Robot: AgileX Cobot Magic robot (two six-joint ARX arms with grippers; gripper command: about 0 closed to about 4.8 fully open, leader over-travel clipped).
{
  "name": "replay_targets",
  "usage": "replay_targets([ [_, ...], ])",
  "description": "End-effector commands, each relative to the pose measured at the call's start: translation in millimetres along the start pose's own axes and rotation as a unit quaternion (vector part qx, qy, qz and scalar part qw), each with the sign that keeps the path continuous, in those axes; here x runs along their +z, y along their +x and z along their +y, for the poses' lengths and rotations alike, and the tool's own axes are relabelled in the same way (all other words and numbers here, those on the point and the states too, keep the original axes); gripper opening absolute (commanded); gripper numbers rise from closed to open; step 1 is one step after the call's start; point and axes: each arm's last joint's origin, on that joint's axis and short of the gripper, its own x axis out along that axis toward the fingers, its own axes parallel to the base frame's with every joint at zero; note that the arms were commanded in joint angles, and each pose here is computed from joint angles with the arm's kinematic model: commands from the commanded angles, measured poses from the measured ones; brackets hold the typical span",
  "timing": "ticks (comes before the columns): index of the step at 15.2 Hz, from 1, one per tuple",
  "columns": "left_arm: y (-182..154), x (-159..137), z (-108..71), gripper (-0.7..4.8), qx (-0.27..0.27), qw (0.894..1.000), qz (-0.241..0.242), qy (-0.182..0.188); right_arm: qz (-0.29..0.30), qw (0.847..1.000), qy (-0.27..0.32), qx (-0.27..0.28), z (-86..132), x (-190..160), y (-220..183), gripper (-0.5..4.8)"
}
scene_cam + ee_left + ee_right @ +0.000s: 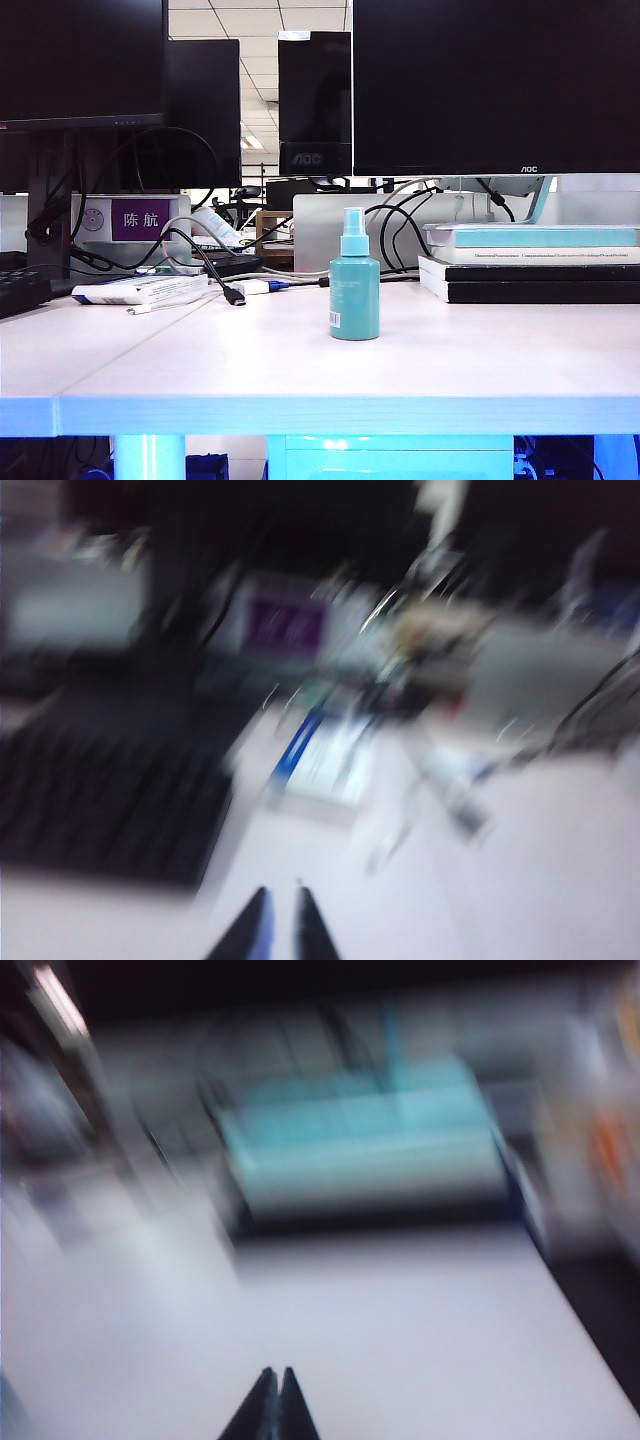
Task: Pick up the sprayer with the left hand and remove the lid with the right hand then place it on the table.
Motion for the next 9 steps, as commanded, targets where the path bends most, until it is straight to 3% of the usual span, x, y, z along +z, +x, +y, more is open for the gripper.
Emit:
replay_targets([
  [1,-5,36,-4.8,1.10,-0.006,0.998,-0.063,-0.005,-0.143,0.988,0.033,0.053,7,30,-5,0.36],
  [3,-4,60,-8.0,1.72,-0.008,0.997,-0.076,0.005,-0.148,0.987,0.033,0.054,9,42,-7,0.53],
  [4,0,74,-10.0,2.52,-0.012,0.997,-0.071,0.005,-0.143,0.988,0.034,0.054,10,48,-7,0.80],
  [5,15,93,-13.7,4.10,-0.042,0.998,-0.051,0.007,-0.135,0.989,0.035,0.052,11,58,-2,1.58],
  [6,28,101,-15.9,4.13,-0.067,0.997,-0.037,0.008,-0.121,0.991,0.038,0.049,12,64,3,2.33],
  [8,62,113,-20.4,4.15,-0.140,0.989,0.014,0.039,-0.084,0.994,0.040,0.051,13,79,20,2.78],
  [9,79,111,-21.2,4.59,-0.170,0.983,0.043,0.050,-0.066,0.995,0.039,0.071,15,86,29,2.89],
])
